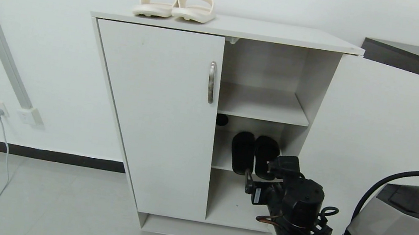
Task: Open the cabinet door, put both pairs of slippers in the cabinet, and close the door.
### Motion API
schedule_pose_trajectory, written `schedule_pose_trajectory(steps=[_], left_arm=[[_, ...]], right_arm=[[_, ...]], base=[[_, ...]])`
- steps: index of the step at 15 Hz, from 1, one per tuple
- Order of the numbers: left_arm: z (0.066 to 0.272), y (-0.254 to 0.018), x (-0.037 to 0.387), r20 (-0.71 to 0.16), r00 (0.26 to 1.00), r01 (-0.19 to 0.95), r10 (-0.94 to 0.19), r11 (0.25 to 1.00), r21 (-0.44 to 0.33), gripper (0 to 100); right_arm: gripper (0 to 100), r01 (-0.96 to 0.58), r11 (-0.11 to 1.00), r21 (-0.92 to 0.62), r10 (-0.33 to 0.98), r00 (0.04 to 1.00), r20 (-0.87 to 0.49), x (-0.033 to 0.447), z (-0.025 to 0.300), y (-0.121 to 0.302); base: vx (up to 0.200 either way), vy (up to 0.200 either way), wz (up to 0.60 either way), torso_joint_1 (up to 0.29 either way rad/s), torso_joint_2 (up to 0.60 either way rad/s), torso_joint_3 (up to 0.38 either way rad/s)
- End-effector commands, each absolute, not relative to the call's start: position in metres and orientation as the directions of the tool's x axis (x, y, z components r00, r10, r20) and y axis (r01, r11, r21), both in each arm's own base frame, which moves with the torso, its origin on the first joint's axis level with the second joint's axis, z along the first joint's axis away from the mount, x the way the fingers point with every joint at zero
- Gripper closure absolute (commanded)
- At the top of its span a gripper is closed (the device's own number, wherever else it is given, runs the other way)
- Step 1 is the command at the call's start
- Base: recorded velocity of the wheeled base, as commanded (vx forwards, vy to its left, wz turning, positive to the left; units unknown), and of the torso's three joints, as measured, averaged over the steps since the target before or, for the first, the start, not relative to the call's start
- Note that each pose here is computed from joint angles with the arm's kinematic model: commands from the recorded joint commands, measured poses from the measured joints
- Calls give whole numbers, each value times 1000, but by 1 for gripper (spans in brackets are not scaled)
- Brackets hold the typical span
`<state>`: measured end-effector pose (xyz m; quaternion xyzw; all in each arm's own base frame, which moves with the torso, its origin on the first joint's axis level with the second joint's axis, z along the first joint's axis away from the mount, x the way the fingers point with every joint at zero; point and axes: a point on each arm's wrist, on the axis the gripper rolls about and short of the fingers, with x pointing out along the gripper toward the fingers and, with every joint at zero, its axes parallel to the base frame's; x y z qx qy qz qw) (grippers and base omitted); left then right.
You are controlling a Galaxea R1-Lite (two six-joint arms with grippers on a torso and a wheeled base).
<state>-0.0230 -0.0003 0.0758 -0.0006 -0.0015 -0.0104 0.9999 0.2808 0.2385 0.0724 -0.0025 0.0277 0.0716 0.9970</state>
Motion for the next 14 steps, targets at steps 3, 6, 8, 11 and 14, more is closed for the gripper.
schedule_pose_trajectory(steps=[3,6,8,11,14], left_arm=[[76,0,-23,2,1000,20,-20,1000,-8,100],[76,0,-23,3,1000,22,-21,1000,-9,100],[76,0,-23,2,1000,21,-21,1000,-9,100],[76,0,-23,2,1000,23,-23,1000,-9,100],[76,0,-23,2,1000,21,-21,1000,-9,100]], right_arm=[[0,-161,987,-3,161,985,-57,276,71,243],[0,-164,986,-4,164,985,-56,274,70,243],[0,-165,986,-16,164,985,-51,273,69,242],[0,-168,986,-19,167,985,-48,272,68,242],[0,-170,985,-20,168,984,-50,272,68,242]], base=[[0,0,0,0,0,0],[0,0,0,0,0,0],[0,200,0,5,2,0],[0,200,0,9,2,6],[0,200,0,2,-1,7]])
